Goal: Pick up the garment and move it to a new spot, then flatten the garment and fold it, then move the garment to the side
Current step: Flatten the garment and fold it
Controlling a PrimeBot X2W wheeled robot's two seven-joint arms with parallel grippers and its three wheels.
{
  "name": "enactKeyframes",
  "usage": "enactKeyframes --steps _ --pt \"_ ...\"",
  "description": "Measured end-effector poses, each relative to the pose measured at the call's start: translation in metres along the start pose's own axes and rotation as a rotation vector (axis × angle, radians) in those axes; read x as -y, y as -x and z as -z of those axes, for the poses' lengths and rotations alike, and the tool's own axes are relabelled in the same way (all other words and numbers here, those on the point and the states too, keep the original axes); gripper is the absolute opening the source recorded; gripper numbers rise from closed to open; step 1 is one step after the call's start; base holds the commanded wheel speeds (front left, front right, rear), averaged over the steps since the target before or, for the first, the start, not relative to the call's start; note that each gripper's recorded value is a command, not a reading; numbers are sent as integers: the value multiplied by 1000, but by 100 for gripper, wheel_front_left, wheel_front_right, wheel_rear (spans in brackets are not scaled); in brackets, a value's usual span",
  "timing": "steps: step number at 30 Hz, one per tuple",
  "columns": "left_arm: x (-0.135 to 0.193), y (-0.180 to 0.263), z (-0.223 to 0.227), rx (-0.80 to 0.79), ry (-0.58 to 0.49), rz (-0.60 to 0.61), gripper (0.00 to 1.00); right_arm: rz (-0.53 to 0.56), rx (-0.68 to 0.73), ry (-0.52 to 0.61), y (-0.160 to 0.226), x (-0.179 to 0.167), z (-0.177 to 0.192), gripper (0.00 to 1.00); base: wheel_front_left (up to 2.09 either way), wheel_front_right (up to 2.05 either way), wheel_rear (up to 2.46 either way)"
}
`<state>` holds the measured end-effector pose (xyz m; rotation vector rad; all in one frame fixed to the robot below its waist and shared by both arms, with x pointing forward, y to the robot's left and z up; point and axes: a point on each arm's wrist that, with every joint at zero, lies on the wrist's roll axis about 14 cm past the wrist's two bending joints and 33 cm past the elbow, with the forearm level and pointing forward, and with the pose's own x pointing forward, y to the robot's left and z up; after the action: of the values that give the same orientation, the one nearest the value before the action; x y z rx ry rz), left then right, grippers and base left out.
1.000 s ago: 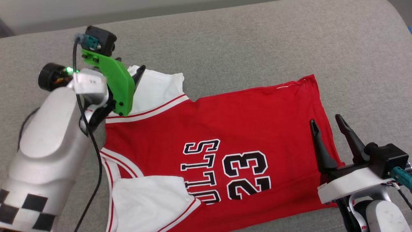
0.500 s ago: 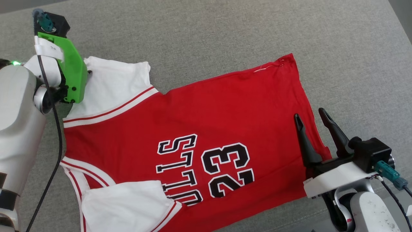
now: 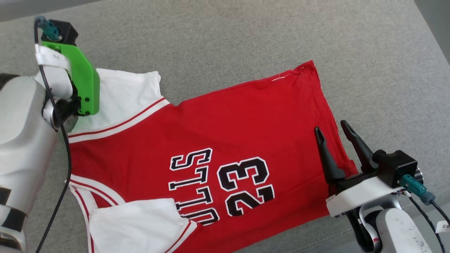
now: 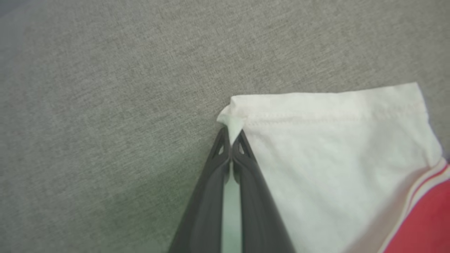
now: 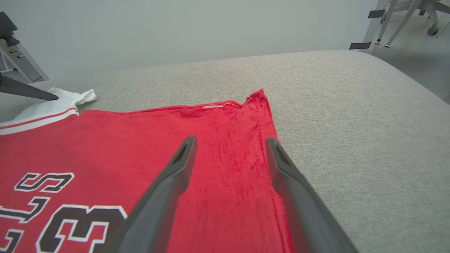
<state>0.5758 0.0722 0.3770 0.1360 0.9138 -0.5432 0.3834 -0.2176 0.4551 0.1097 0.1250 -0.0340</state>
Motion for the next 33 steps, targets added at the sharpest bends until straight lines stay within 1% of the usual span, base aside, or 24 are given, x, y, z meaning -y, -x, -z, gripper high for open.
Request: enactKeyframes --steps 4,8,12,14,20,23,28,31,33 --pt "7 14 -4 71 12 16 0 -3 21 13 3 3 -11 100 0 0 0" --pt "15 35 -18 164 -18 22 0 -7 31 34 8 7 -21 100 0 0 0" --pt "30 62 -33 284 -47 51 0 -8 -4 72 15 16 -25 100 0 0 0" --pt "34 77 -39 341 -46 65 0 -3 -32 96 15 23 -27 100 0 0 0" --pt "45 109 -25 381 -62 78 0 -51 -215 154 6 26 -16 100 0 0 0" --pt "45 129 -26 445 -34 68 0 -97 -292 128 -8 18 -17 100 0 0 0" --pt "45 150 -6 472 -6 49 0 -156 -419 198 -36 13 -25 100 0 0 0" --pt "50 155 4 473 7 53 0 -167 -505 236 -49 15 -19 100 0 0 0" --pt "52 159 7 482 17 50 0 -168 -567 242 -57 18 -11 100 0 0 0"
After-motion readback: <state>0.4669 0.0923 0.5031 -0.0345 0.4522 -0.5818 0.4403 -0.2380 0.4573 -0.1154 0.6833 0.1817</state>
